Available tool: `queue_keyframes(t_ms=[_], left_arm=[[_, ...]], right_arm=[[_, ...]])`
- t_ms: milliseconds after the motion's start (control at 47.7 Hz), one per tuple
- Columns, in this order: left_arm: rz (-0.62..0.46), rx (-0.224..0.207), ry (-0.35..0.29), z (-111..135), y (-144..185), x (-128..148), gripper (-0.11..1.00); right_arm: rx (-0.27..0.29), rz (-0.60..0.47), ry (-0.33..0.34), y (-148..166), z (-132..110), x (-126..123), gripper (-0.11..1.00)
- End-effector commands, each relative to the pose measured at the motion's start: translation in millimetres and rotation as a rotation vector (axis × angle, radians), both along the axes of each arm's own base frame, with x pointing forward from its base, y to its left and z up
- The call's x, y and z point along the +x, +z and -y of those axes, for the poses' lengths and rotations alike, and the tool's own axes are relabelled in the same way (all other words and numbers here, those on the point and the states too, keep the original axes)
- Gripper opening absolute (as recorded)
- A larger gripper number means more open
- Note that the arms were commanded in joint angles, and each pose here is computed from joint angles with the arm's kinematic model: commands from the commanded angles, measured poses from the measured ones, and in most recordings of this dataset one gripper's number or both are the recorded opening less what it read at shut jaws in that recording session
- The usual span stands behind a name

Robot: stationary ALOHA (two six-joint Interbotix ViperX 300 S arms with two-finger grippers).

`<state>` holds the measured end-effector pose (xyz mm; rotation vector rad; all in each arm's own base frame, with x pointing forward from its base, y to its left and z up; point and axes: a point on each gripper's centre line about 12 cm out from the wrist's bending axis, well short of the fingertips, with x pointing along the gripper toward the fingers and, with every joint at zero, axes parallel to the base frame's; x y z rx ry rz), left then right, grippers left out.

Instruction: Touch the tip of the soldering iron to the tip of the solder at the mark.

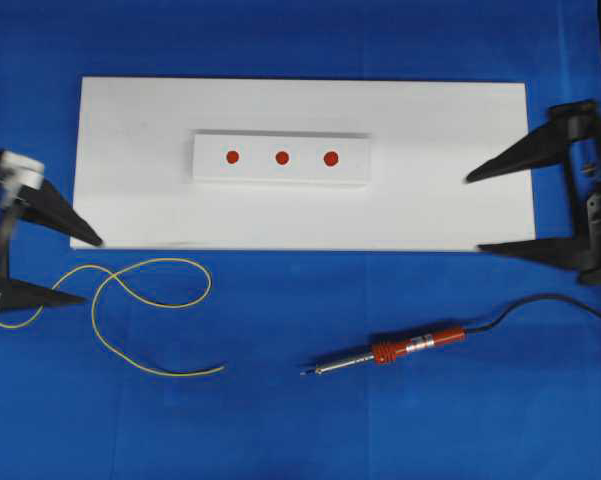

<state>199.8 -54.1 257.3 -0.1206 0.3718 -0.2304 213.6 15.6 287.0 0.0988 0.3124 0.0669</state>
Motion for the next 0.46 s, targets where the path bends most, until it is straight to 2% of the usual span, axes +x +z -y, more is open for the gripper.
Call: queue_keyframes(t_ms=[0,252,440], left_arm=[[0.056,0.015,0.009,-7,9,-13,0.73],[0.094,0.088,0.051,-25,-10,-39,0.73],[0.077,0.108,0.084,-33,-29,-46,0.73]], right_arm=[[-0.011,0.016,-0.023,9,6,-11,0.77],[-0.026,-0.015,-0.104,-13,23,-36,0.77],[-0.009,-0.038,-0.143,-38,28,-43,0.77]])
